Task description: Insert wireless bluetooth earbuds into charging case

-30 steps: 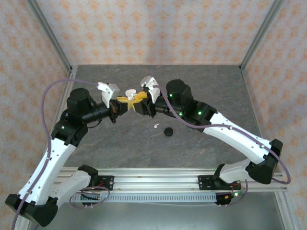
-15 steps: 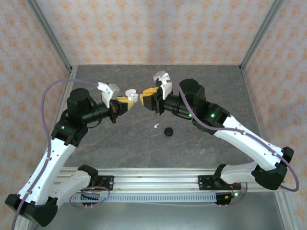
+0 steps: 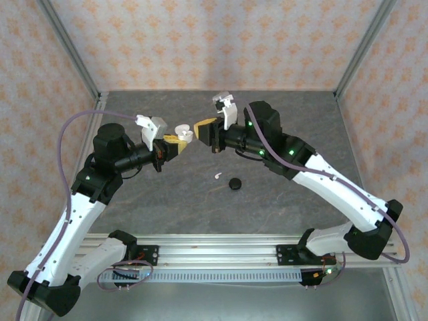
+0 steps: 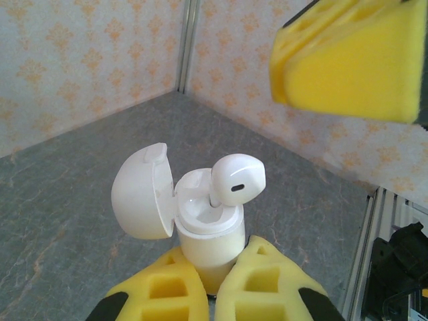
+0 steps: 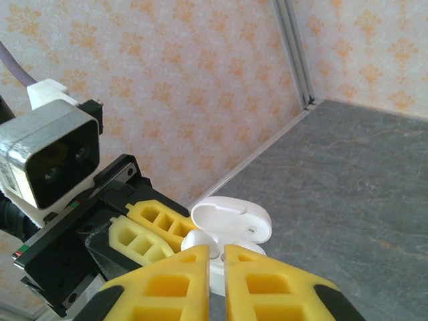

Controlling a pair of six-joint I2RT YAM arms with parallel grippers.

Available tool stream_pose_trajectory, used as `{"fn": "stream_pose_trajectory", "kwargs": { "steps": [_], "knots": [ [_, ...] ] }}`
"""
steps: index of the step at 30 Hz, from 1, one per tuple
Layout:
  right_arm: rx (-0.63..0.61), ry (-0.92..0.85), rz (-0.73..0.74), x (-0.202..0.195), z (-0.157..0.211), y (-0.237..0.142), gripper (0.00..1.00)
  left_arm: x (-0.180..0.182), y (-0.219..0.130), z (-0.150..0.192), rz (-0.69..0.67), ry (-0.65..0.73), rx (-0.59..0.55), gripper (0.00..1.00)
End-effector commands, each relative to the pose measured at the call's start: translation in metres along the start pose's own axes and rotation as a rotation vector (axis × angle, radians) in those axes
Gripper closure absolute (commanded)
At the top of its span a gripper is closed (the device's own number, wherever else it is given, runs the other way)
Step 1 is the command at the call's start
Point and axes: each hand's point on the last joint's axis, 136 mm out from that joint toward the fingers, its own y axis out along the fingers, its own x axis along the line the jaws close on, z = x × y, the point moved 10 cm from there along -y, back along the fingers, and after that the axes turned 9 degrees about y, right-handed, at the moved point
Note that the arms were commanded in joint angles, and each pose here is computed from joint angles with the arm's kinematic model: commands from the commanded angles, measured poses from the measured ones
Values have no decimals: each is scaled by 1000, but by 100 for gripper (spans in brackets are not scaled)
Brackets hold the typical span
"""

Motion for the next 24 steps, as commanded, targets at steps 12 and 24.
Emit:
{"fn": "stream_pose_trajectory", "kwargs": {
  "steps": [12, 24],
  "knots": [
    [54, 53, -98, 15, -2, 8, 88, -11, -12, -7, 25, 48, -41, 100],
    [73, 56, -116, 22, 1, 15, 88, -15, -16, -6, 26, 59, -35, 100]
  ]
}}
